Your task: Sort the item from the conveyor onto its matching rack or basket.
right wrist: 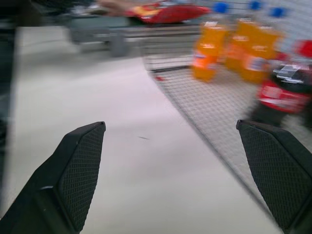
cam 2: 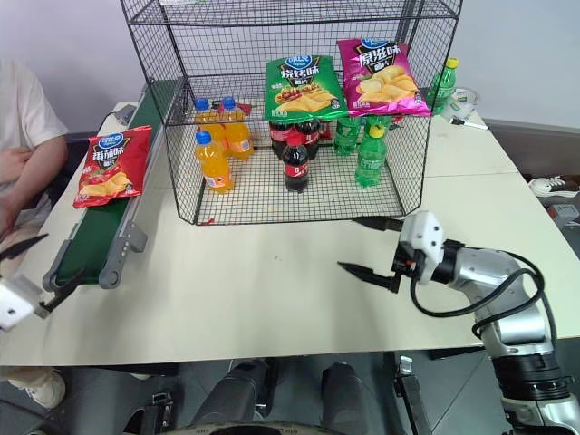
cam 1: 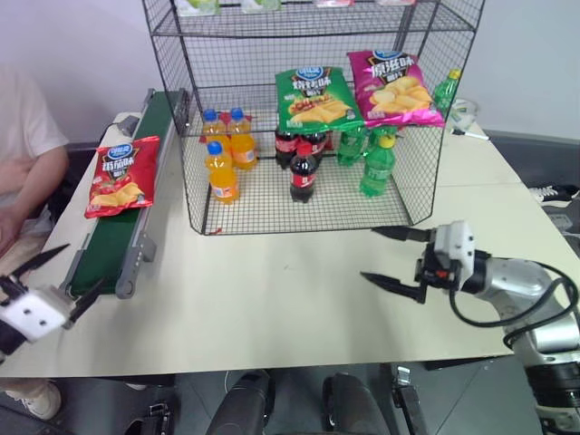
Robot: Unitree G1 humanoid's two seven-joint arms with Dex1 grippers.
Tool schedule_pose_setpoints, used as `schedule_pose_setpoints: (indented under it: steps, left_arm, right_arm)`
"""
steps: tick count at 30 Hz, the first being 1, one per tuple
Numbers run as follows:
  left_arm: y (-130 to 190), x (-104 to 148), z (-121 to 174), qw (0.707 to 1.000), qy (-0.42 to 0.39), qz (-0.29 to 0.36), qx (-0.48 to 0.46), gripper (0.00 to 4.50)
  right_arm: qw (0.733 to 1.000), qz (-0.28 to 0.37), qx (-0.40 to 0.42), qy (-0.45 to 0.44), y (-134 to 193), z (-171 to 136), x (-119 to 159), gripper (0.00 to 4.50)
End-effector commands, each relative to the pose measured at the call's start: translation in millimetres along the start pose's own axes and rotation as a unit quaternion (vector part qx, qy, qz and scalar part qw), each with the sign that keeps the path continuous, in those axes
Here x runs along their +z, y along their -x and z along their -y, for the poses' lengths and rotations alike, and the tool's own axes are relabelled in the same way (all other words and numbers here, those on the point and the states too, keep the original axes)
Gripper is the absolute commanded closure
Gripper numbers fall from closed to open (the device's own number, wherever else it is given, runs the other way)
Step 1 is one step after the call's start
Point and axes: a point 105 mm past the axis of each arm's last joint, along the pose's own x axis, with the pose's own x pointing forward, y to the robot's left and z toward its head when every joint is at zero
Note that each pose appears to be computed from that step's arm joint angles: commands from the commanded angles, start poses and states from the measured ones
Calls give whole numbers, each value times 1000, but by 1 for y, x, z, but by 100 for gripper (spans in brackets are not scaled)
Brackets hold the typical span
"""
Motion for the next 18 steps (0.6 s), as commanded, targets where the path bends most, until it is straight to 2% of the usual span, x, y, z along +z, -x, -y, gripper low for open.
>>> schedule_pose_setpoints:
  steps: [1, 7, 18]
  left_arm:
    - [14, -3, -5, 999, -51, -8, 17, 28]
    - [26, -15, -1, 994, -93, -46, 23, 28]
    - [41, -22, 17, 989, -135, -63, 7, 28]
  right_arm:
    - [999, 10, 30, 18, -13, -7, 6, 0]
    - [996, 17, 80, 23, -33, -19, 6, 0]
    - [991, 32, 126, -1, -46, -26, 5, 0]
